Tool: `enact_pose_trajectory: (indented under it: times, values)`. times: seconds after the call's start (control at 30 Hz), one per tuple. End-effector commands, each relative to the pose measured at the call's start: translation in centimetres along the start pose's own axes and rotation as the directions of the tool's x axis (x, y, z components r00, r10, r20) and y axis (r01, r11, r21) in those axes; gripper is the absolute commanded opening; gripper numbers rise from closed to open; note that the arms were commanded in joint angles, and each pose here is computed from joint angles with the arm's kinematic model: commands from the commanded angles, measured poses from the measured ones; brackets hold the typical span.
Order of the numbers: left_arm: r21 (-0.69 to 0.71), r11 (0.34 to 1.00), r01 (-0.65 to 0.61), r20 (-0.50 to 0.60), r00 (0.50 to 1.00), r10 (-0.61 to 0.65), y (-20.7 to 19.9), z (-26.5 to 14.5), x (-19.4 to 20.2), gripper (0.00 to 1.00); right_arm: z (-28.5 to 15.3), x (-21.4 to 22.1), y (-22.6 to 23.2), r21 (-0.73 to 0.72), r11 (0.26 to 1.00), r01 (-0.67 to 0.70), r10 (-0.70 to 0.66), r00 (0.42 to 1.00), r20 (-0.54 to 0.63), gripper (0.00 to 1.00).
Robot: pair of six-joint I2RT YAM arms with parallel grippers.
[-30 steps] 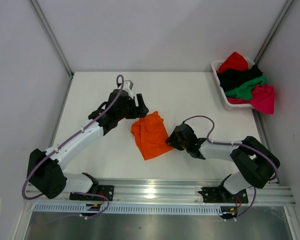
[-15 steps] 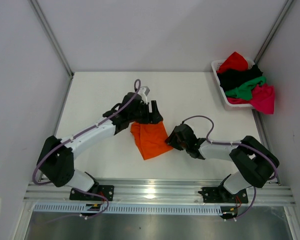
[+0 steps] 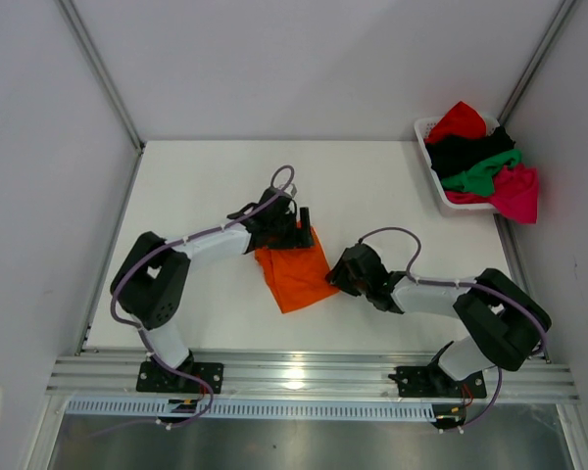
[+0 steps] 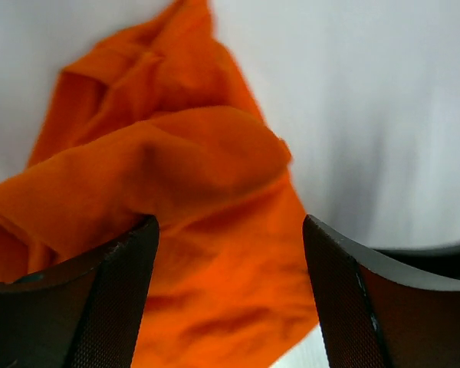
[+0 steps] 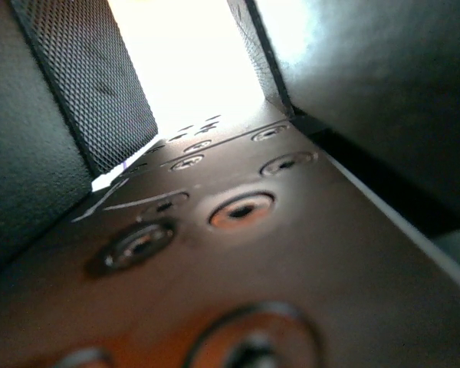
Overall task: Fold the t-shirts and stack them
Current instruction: Fold the tshirt
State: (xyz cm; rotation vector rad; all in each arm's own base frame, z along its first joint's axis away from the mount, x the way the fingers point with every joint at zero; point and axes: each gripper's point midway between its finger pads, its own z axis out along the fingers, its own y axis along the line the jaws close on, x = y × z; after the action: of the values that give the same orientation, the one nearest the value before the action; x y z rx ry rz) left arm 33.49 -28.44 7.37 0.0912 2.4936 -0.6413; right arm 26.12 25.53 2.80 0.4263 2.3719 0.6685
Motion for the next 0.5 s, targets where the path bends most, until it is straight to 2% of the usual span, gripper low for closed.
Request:
enact_pose_trajectory:
  times: [0.0, 0.13, 0.47]
  values:
    - [-0.161, 0.984, 0.076, 0.071, 0.995, -0.066, 3.1, 0.1, -2.3, 0.78, -0.7, 0.4, -1.7, 0.056, 0.998, 0.022, -0.021, 1.000, -0.003, 0.43]
    - [-0.293, 0.943, 0.158, 0.109, 0.985, -0.131, 6.3, -0.6, -2.6, 0.78, -0.9, 0.4, -2.0, 0.062, 0.998, 0.022, -0.022, 1.000, 0.002, 0.43]
    - [-0.296, 0.939, 0.175, 0.076, 0.984, -0.160, 6.9, 0.6, -1.6, 0.78, -0.8, 0.5, -2.2, 0.072, 0.997, 0.028, -0.027, 1.000, -0.006, 0.43]
